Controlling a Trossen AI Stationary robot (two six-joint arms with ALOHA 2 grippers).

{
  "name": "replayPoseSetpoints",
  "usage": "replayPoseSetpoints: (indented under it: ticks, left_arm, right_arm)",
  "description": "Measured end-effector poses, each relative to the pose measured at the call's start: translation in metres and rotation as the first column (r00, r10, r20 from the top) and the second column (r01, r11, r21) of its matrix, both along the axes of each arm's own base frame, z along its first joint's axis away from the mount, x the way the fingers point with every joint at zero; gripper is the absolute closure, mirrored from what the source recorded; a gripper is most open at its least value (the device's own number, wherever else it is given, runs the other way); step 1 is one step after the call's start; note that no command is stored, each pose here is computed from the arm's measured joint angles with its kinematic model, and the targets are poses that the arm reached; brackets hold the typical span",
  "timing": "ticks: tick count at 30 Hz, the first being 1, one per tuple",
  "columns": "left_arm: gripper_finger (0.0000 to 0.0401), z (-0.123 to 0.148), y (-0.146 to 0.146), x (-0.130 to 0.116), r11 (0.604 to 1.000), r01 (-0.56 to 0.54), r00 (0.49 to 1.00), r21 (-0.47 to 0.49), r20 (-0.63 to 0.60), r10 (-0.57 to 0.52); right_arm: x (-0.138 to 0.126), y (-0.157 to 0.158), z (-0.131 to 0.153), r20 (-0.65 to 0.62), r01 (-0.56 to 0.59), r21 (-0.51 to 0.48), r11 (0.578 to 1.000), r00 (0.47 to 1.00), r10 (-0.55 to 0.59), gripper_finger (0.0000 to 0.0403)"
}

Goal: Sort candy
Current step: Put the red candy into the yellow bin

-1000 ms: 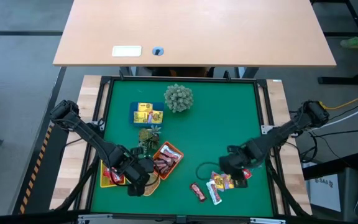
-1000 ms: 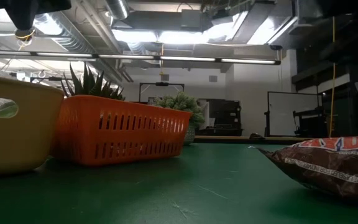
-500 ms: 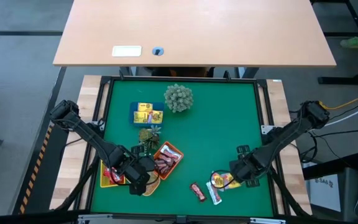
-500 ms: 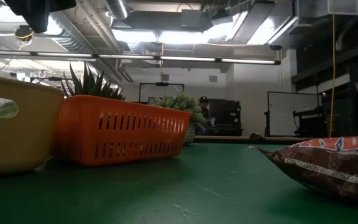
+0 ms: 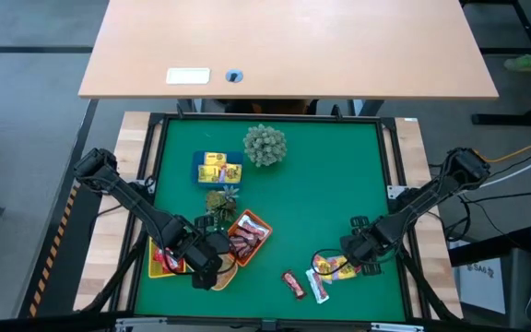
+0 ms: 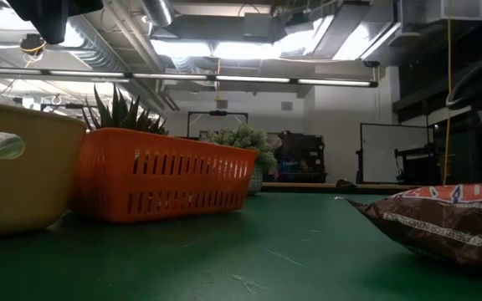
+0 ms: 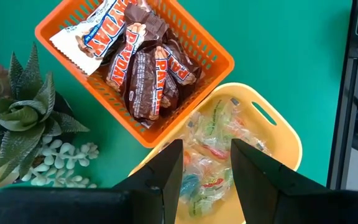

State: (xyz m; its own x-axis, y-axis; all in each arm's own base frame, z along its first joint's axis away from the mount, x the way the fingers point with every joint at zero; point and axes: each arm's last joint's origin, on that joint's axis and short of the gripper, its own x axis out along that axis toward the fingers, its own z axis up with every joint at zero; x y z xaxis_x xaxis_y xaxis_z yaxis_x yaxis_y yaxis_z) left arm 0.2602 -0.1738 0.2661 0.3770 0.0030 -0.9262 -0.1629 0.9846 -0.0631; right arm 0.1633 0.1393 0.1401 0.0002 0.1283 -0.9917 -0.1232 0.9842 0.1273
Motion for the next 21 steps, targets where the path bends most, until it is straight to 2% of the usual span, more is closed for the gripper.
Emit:
replayPoseSetpoints:
  ticks: [6, 10, 17, 19, 21]
  left_arm:
    - [0.028, 0.0007, -0.0011, 0.0016, 1.0, 0.0, 1.0, -0.012, 0.018, 0.0]
    - [0.028, 0.0015, -0.0024, 0.0035, 1.0, 0.0, 0.999, -0.026, 0.039, 0.001]
    - [0.028, 0.002, -0.0027, 0.0044, 1.0, -0.003, 0.998, -0.022, 0.055, 0.005]
    - [0.028, 0.0024, -0.0024, 0.0054, 1.0, -0.013, 0.997, -0.005, 0.076, 0.013]
    - [0.028, 0.0029, -0.0018, 0.0063, 1.0, -0.026, 0.995, 0.015, 0.098, 0.024]
  right_arm:
    - [-0.0004, -0.0004, -0.001, 0.0, -0.001, -0.004, 1.0, 1.0, 0.001, 0.022]
    - [-0.0006, -0.0009, -0.0015, 0.001, 0.0, -0.013, 1.0, 1.0, 0.0, 0.0269]
    - [0.0001, 0.0, -0.0015, 0.002, -0.001, 0.003, 1.0, 1.0, 0.001, 0.0386]
    - [0.0001, 0.0002, -0.0014, 0.002, -0.002, 0.005, 1.0, 1.0, 0.002, 0.0395]
    - [0.0011, 0.001, 0.0002, 0.002, -0.001, 0.005, 1.0, 1.0, 0.001, 0.0387]
